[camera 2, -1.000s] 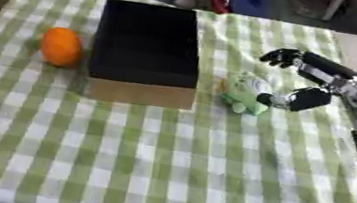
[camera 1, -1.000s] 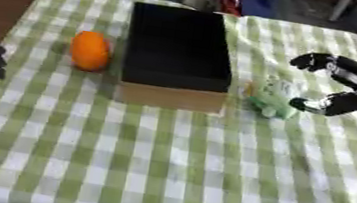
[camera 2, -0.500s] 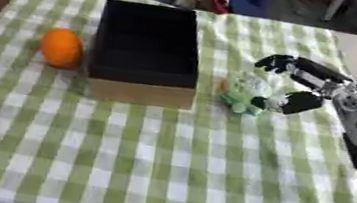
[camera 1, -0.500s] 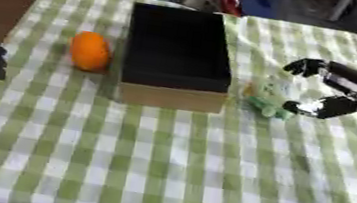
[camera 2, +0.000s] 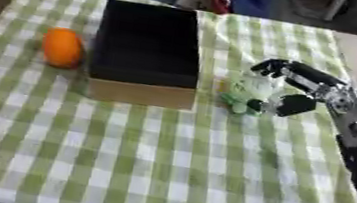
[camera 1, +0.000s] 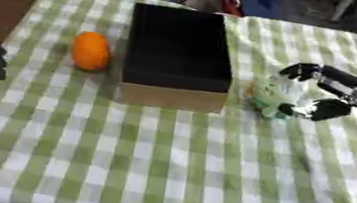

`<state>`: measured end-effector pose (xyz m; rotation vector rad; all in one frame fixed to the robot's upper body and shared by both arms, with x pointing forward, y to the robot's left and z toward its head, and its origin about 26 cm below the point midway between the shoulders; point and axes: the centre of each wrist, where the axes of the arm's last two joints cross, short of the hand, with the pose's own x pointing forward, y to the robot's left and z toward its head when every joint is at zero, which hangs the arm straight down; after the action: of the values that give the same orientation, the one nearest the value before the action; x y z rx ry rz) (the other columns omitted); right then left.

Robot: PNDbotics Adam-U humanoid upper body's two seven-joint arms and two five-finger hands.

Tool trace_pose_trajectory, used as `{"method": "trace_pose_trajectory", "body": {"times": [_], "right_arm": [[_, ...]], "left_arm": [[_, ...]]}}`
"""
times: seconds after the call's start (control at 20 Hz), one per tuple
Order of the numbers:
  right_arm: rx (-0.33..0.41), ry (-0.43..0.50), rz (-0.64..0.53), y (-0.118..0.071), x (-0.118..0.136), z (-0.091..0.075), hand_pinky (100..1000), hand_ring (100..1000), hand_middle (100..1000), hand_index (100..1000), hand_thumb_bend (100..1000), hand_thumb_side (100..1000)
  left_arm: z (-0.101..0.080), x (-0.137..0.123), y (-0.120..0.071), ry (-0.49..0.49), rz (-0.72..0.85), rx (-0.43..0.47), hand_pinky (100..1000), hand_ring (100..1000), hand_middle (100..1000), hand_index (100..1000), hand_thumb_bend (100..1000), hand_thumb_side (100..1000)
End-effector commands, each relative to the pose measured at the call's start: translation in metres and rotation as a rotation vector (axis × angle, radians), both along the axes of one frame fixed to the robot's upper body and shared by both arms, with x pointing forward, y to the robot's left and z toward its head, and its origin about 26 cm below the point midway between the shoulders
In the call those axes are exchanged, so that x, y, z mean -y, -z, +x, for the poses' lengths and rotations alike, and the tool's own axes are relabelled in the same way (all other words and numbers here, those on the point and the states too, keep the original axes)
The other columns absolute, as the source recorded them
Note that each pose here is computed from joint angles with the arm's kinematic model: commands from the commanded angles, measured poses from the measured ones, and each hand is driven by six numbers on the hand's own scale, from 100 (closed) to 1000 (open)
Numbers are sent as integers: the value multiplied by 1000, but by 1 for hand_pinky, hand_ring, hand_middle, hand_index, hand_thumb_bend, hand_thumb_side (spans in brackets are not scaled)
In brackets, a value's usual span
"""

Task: Pick up objects on the table and place them in the box.

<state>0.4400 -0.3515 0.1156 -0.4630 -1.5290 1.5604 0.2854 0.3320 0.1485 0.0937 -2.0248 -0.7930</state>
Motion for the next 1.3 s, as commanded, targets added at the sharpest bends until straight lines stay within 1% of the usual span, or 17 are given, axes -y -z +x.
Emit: {"method": "trace_pose_trajectory", "body": {"times": [0.05,0.4,0.5,0.55,0.6,0.65,0.75,0.85,0.9,0.95,1.05,1.2,1.3], "right_arm": [[31,25,-14,-10,7,3,850,868,885,940,446,637],[42,44,-26,-4,8,3,839,855,867,935,452,641],[53,52,-28,-4,8,3,817,802,811,908,460,630],[61,55,-31,-3,8,3,817,802,811,908,460,630],[68,58,-34,-3,8,3,805,770,781,892,455,620],[79,61,-37,-3,8,3,801,760,771,889,454,616],[100,67,-41,-3,8,3,788,725,735,864,428,598],[123,72,-43,-3,8,3,773,679,683,828,395,562],[136,75,-41,-4,8,3,755,626,617,780,355,501],[155,79,-34,-5,8,3,749,607,591,757,340,472],[197,86,-17,-7,9,2,729,545,518,687,294,369],[262,97,12,-13,10,2,702,475,442,608,240,243],[303,100,30,-18,10,2,693,449,412,576,215,198]], "left_arm": [[0,-1,-6,5,15,16,633,533,546,717,100,672],[0,-1,-6,5,16,15,633,534,547,718,100,674],[0,-1,-6,5,16,14,633,534,547,718,100,675],[0,-1,-6,5,16,14,633,534,547,718,100,675],[0,-1,-6,5,16,13,633,534,547,718,100,675],[0,-1,-6,4,15,13,633,534,547,718,100,675],[0,-1,-6,5,15,12,633,534,548,718,100,677],[0,-1,-5,4,16,12,633,534,548,718,100,678],[0,-1,-5,4,16,12,632,534,548,719,100,677],[0,-1,-5,4,16,12,632,534,548,719,100,677],[0,-1,-5,3,16,12,632,534,548,719,100,677],[0,-1,-5,4,16,11,632,534,548,719,100,678],[0,-1,-5,5,17,10,632,535,549,719,100,679]]}}
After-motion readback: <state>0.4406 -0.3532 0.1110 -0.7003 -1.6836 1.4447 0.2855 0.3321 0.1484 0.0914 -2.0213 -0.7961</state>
